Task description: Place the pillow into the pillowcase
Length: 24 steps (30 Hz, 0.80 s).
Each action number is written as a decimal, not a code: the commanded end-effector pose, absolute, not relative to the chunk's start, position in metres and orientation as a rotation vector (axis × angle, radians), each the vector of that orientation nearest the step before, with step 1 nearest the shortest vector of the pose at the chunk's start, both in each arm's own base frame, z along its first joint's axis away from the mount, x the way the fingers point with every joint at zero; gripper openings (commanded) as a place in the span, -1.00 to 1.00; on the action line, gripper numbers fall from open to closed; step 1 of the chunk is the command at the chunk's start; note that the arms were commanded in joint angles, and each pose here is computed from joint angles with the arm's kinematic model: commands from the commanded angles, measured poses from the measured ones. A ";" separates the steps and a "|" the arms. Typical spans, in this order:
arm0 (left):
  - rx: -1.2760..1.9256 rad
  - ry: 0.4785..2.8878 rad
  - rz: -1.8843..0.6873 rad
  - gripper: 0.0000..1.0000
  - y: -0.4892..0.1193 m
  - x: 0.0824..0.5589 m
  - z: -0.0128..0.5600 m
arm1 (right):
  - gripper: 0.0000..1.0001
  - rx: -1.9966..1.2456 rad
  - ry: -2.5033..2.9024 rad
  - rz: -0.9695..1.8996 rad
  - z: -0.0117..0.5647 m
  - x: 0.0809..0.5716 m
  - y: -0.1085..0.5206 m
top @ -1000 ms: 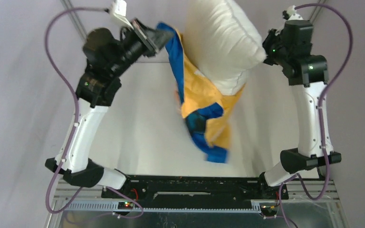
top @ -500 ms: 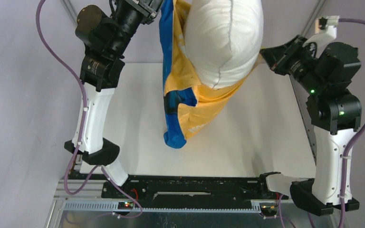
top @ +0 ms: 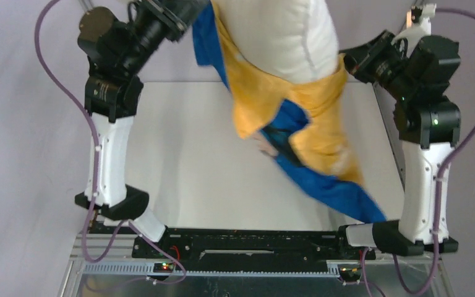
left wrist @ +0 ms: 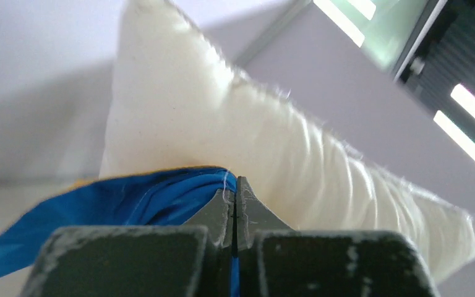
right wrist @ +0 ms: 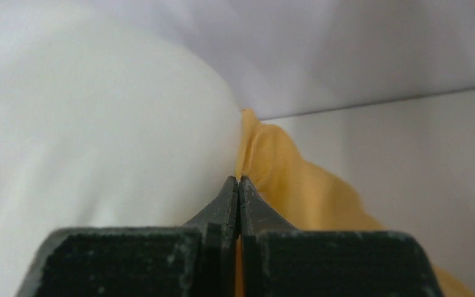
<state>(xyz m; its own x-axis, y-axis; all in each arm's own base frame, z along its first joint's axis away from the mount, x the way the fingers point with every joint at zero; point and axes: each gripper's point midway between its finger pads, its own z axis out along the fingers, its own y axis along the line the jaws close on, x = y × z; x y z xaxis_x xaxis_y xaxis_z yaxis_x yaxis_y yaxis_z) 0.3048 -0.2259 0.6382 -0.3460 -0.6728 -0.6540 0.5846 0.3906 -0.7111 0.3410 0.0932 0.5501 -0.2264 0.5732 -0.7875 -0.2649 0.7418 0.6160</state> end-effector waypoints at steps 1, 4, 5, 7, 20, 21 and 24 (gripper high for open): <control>-0.182 0.817 -1.497 -1.00 -0.161 0.280 0.778 | -1.00 0.152 1.350 0.755 0.619 0.268 0.085; -0.044 0.994 -1.498 -1.00 -0.214 0.275 0.744 | -1.00 0.200 1.286 0.720 0.650 0.283 0.053; 0.013 1.050 -1.471 -1.00 -0.228 0.260 0.731 | -1.00 0.234 1.281 0.711 0.653 0.295 0.038; 0.092 1.122 -1.506 -1.00 -0.255 0.246 0.699 | -1.00 0.264 1.278 0.771 0.659 0.315 0.028; -0.072 0.756 -1.642 -1.00 -0.187 0.267 0.785 | -1.00 0.216 1.324 0.720 0.630 0.286 0.037; -0.027 0.834 -1.626 -1.00 -0.207 0.263 0.772 | -1.00 0.236 1.316 0.715 0.637 0.292 0.026; 0.105 0.968 -1.636 -1.00 -0.258 0.245 0.735 | -1.00 0.297 1.309 0.765 0.647 0.311 0.006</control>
<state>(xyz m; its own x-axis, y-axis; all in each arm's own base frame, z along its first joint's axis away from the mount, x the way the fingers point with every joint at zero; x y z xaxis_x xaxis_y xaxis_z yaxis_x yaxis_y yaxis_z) 0.3564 -0.2341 0.6918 -0.3399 -0.8237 -0.4539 0.6713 0.1255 -0.7305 0.3121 0.0363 0.5877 -0.1230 0.6377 -0.7604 -0.2824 0.7120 0.6428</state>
